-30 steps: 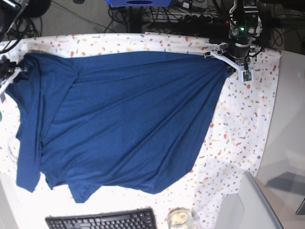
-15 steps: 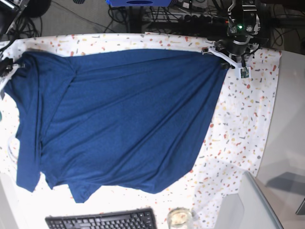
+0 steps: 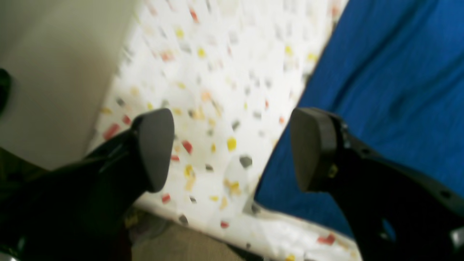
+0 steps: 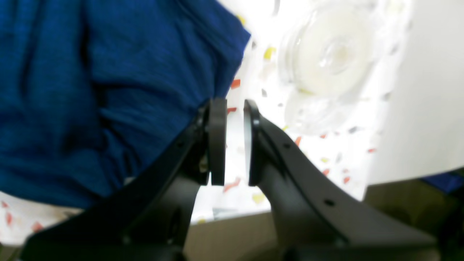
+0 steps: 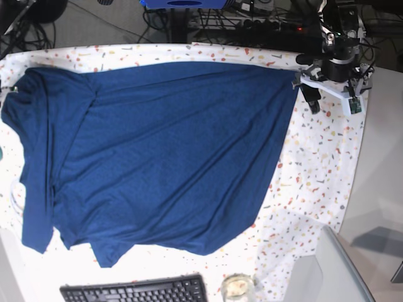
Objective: Layout the t-shirt on the table in an organized manner, then fold the t-shirt properly
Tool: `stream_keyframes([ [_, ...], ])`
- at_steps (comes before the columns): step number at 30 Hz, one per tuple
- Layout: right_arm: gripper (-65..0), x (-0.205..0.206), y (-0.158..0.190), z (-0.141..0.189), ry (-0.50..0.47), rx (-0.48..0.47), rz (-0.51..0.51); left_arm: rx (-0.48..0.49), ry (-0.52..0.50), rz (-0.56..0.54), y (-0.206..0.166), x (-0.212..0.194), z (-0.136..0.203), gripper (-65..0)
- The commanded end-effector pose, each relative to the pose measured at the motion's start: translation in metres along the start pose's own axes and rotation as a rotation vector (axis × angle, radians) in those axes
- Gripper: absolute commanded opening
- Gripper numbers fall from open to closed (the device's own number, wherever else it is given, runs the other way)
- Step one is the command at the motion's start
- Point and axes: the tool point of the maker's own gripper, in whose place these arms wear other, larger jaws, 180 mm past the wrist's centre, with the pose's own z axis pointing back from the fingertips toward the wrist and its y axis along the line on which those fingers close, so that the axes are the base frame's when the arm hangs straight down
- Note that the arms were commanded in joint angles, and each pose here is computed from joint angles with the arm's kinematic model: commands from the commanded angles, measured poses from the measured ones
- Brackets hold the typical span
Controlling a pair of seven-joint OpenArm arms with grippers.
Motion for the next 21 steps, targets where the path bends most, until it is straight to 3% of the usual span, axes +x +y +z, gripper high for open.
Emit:
stream_keyframes([
  [1,-57.0,0.021,-0.013,0.011,-0.064,-0.039,0.016,0.018,-0.034,-0.001,0.007,0.011,0.001,-16.9],
  [5,-56.6,0.051,-0.004,0.012,-0.135,-0.03,0.005,0.019,-0.033,0.005,0.007,0.01,-0.002,-17.3],
  [7,-53.3,0.071,0.018,0.003,-0.156,0.023,0.028,0.021,-0.014,0.007,0.008,0.004,-0.005,-19.3],
  [10,-39.9,0.101,0.041,-0.009,-0.181,0.086,0.053,0.044,0.028,0.015,0.017,-0.012,-0.008,-35.7],
  [13,-26.1,0.125,0.06,-0.021,-0.197,0.148,0.053,0.083,0.06,0.027,0.032,-0.025,-0.01,-65.0],
  [21,-25.1,0.14,0.095,-0.045,-0.249,0.268,0.018,0.137,0.143,0.024,0.057,-0.058,-0.001,-65.0],
])
